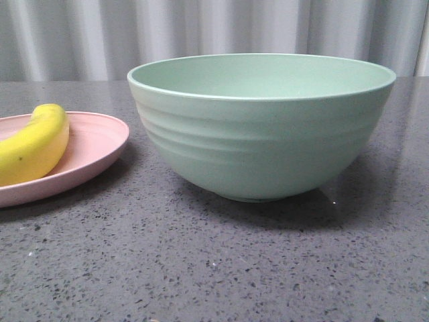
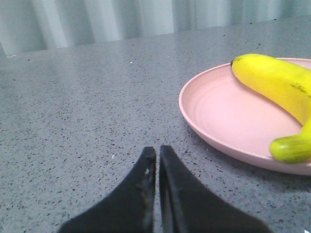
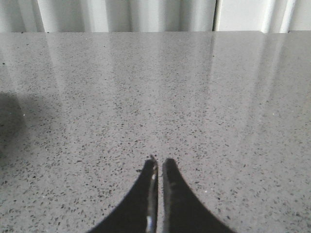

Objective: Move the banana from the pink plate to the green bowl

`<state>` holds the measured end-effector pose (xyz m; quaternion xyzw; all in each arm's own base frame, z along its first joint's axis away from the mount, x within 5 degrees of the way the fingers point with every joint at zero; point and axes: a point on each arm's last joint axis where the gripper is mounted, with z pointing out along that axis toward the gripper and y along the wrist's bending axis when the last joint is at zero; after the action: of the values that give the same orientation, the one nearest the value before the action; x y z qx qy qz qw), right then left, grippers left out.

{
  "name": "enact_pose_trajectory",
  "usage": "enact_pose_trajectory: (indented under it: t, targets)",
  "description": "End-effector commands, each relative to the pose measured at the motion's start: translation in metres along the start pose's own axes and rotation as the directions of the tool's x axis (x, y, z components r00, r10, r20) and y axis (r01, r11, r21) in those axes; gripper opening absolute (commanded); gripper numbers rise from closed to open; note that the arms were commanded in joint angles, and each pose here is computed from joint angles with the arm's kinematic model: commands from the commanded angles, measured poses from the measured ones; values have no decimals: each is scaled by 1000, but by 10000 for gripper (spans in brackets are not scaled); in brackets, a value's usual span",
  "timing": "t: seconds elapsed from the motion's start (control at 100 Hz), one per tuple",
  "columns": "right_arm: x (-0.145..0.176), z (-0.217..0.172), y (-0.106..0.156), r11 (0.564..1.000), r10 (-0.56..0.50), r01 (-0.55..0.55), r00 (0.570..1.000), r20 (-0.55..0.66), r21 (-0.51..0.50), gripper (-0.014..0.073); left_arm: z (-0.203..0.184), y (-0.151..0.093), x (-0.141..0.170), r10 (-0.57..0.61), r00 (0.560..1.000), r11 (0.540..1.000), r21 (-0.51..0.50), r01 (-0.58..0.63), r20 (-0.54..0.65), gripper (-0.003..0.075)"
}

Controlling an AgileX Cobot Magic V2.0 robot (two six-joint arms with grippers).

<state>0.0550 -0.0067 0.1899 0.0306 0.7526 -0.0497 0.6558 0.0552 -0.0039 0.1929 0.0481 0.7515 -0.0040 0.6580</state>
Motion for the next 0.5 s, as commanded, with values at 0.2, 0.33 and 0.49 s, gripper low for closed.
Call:
enact_pose_trajectory:
  t: [0.2,0.33,0.49]
  targets:
    - [-2,-1,0,1000,-12,11,996,84,8,-65,-2,0,-5,-16,995,1000,-5,16,100,-20]
    - [-1,-1,0,1000,-12,11,997,75,8,-65,-2,0,-5,-16,995,1000,-5,16,102,-20]
    - [-1,-1,0,1000,-12,11,997,75,8,-65,-2,0,-5,-16,994,1000,-5,16,104,-20]
